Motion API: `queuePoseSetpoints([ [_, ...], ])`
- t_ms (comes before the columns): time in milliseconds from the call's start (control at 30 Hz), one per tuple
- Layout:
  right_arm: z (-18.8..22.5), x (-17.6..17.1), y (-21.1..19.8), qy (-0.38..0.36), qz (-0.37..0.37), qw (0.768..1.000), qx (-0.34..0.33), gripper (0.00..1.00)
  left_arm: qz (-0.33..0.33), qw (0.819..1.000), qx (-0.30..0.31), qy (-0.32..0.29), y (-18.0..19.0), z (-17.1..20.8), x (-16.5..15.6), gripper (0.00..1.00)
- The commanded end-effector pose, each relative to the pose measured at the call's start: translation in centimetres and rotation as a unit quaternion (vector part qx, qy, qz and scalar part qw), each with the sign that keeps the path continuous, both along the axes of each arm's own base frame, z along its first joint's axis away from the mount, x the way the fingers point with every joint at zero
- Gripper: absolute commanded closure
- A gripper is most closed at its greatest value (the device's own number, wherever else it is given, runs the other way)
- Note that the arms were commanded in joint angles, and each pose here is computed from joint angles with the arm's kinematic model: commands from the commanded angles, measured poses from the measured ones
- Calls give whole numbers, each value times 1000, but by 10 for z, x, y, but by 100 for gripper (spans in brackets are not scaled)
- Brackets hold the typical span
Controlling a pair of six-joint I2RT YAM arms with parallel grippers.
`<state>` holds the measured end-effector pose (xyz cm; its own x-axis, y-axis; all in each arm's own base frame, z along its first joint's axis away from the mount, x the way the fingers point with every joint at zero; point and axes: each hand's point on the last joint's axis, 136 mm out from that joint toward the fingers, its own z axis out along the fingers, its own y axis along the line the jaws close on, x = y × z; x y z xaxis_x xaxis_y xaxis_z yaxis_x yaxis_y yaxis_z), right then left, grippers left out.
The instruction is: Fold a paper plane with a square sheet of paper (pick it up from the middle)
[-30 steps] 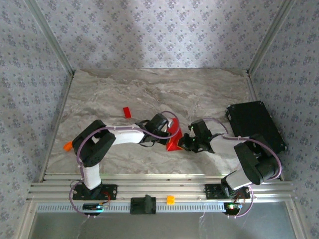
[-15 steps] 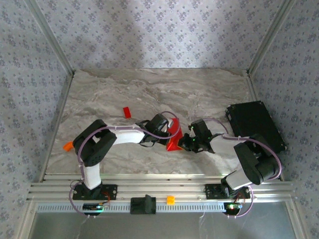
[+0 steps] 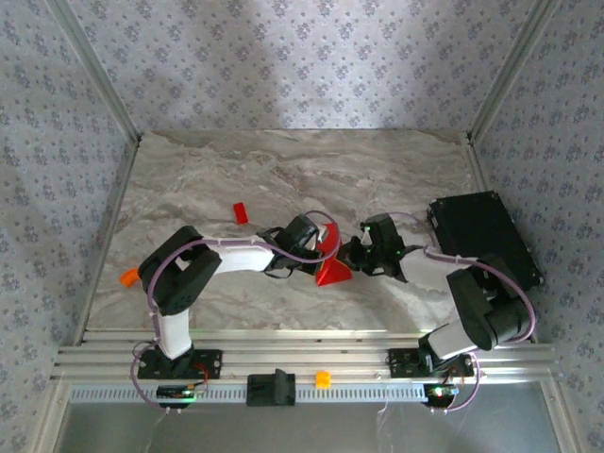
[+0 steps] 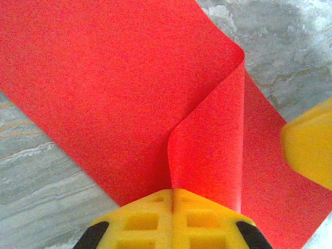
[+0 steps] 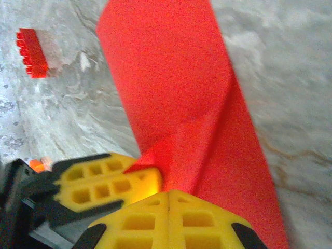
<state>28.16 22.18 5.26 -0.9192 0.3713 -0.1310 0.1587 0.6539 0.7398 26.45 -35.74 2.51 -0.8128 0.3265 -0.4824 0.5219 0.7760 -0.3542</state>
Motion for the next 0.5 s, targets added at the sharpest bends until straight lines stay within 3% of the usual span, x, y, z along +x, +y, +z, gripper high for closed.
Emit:
queuePoseSetpoints([
  [0,2,8,11,9,1,1000,14,98,-1,1000,6,21,-1,-8,-3,96],
  [467,-24,-1,11,47,0,999,-2,98,-3,1000,7,30,-1,-9,-6,96],
])
